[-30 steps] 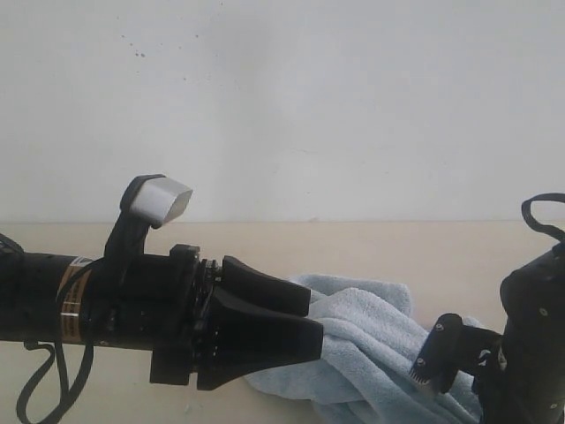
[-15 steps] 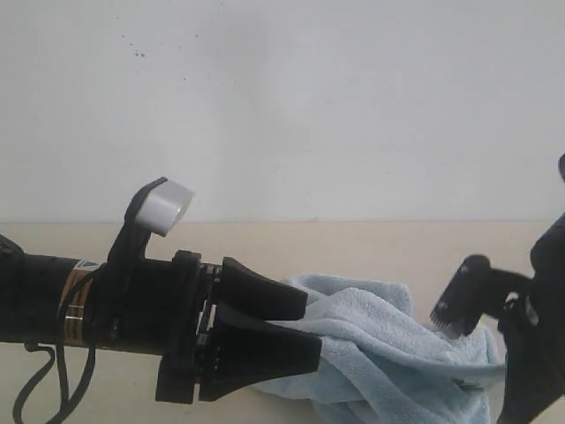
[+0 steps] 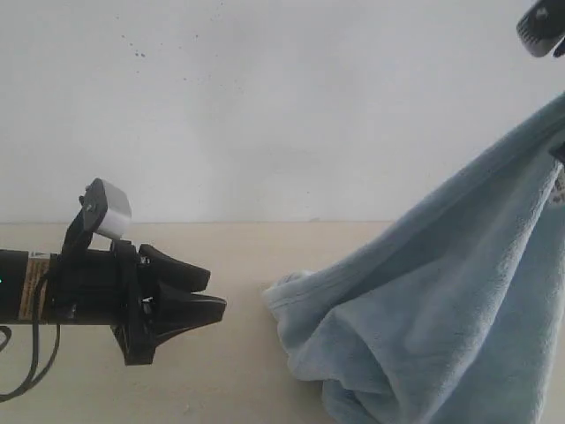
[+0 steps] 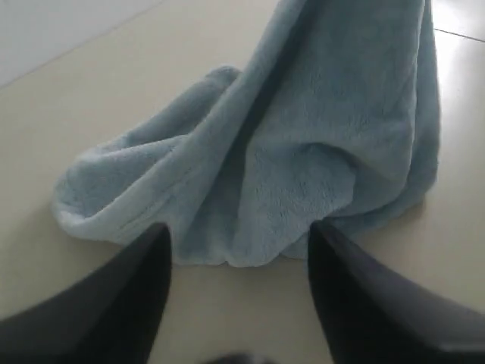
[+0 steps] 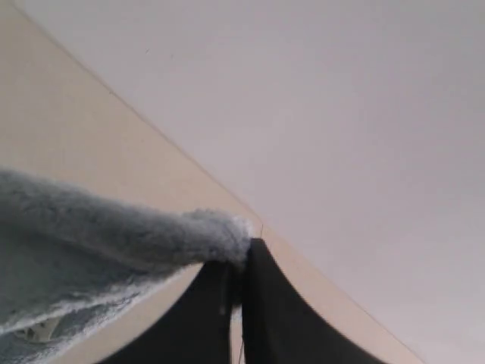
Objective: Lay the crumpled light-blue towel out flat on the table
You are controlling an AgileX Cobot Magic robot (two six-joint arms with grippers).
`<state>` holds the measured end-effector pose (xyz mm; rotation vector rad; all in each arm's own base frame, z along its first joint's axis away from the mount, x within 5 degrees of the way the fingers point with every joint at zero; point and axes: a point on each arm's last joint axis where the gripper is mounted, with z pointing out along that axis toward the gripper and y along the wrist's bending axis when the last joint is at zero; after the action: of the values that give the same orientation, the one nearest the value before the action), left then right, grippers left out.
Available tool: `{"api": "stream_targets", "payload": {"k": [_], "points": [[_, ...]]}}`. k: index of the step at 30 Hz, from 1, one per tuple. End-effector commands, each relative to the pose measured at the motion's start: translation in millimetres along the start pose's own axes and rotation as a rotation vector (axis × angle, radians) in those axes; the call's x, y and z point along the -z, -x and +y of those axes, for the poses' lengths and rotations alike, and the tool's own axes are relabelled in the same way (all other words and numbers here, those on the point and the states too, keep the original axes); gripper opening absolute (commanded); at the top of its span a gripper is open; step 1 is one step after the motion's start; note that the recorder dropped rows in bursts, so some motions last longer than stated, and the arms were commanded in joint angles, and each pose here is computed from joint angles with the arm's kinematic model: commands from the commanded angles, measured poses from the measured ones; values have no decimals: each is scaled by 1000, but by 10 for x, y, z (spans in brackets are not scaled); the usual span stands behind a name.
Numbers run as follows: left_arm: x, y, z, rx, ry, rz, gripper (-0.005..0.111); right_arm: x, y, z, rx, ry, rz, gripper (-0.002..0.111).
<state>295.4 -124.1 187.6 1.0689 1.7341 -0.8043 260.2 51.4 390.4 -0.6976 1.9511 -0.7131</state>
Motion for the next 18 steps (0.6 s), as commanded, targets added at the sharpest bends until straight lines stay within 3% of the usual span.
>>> {"api": "stream_targets", "payload": {"k": [1,3,6,8,13,18], "points": [[-68,-53,-16,-151,-78,-72,82,141,55,-148,-55,-33,-42,0],[-94,-58,36,-129,-36,-112,92,199,44,-169,-83,-25,-51,0],[-128,6,49,-291,-4,-229,92,272,25,-210,-99,-32,-60,0],[-267,-5,68,-394,-9,-206,92,348,13,-252,-114,-41,-79,0],[-717,-9,125,-477,-99,-158,92,408,4,-266,-145,-25,-96,0],[-940,2,312,-527,-81,-122,92,409,12,-252,-161,-8,-103,0]]}}
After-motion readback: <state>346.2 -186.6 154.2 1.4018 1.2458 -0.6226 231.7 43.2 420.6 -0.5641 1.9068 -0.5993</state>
